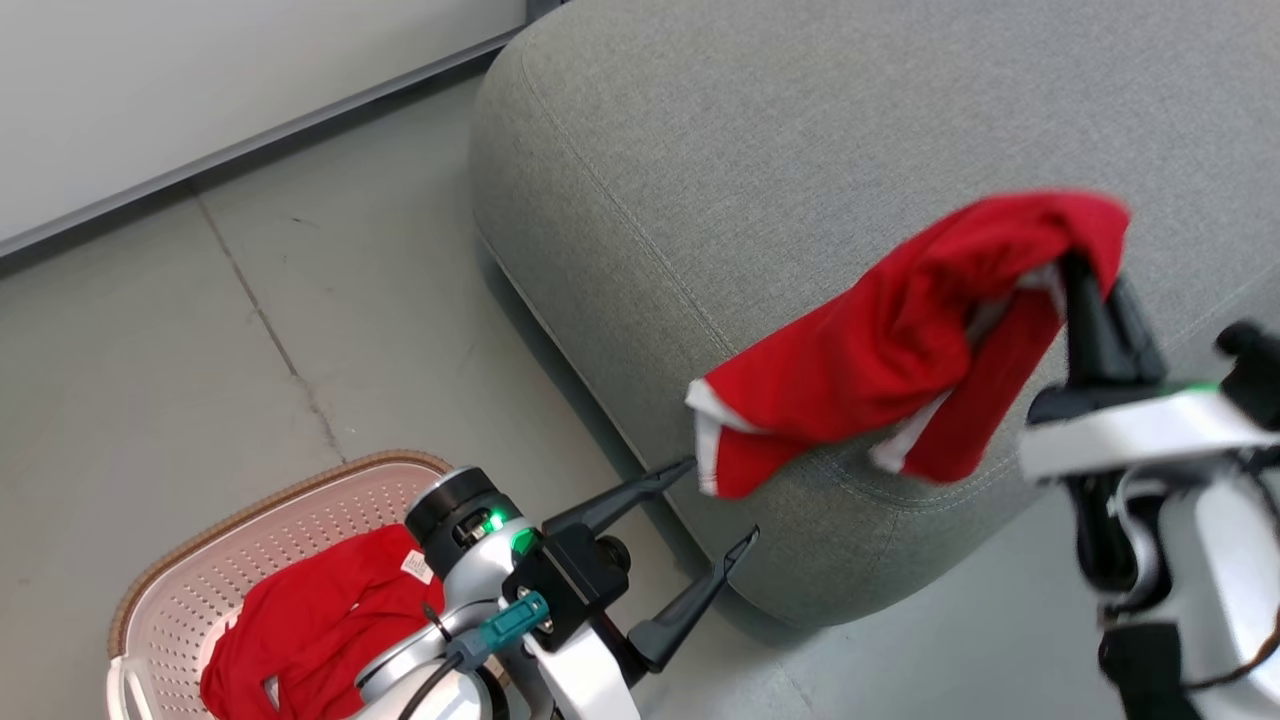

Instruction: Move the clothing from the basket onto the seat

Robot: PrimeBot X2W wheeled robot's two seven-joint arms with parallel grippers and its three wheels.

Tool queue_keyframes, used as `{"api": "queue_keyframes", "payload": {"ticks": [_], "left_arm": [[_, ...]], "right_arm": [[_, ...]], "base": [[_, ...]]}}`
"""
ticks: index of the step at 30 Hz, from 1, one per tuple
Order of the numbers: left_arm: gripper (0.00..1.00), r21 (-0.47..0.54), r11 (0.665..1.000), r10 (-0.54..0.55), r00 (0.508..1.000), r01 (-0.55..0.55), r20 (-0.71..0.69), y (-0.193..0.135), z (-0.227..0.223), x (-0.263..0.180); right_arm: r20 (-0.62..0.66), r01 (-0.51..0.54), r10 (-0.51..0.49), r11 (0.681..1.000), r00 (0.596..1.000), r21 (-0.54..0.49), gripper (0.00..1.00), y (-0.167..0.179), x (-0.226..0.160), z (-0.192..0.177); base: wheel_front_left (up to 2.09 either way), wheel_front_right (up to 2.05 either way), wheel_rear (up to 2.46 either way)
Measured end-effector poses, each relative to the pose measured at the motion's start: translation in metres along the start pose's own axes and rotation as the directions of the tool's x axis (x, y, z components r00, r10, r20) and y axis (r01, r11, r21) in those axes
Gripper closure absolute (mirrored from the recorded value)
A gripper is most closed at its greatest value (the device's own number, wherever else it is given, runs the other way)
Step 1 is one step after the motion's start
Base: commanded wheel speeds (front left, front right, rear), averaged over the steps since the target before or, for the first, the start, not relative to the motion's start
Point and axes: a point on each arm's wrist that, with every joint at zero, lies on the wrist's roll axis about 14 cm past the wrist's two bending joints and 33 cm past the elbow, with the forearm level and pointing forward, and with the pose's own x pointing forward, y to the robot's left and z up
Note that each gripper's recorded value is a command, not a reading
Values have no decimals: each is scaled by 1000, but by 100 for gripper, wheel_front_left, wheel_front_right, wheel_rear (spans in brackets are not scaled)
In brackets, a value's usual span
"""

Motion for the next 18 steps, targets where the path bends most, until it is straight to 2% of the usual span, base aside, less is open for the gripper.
{"api": "queue_keyframes", "payload": {"ticks": [5, 11, 15, 18], "left_arm": [[0, 4, 999, 33, 999, -33, 29, 17, 5, 2], [0, 26, 997, 70, 995, -72, 64, 44, 11, 3], [0, 29, 995, 95, 993, -97, 68, 63, 5, 0], [0, 22, 993, 114, 992, -115, 63, 77, -3, -4]], "right_arm": [[128, -19, 23, 999, 991, -33, 100, -1, 42, 46], [220, -9, 29, 996, 975, -91, 100, -10, 94, 85], [233, -2, 29, 993, 972, -117, 100, -11, 129, 90], [208, -7, 34, 992, 978, -129, 100, -7, 154, 78]], "base": [[0, 0, 0], [0, 0, 0], [0, 0, 0], [0, 0, 0]]}}
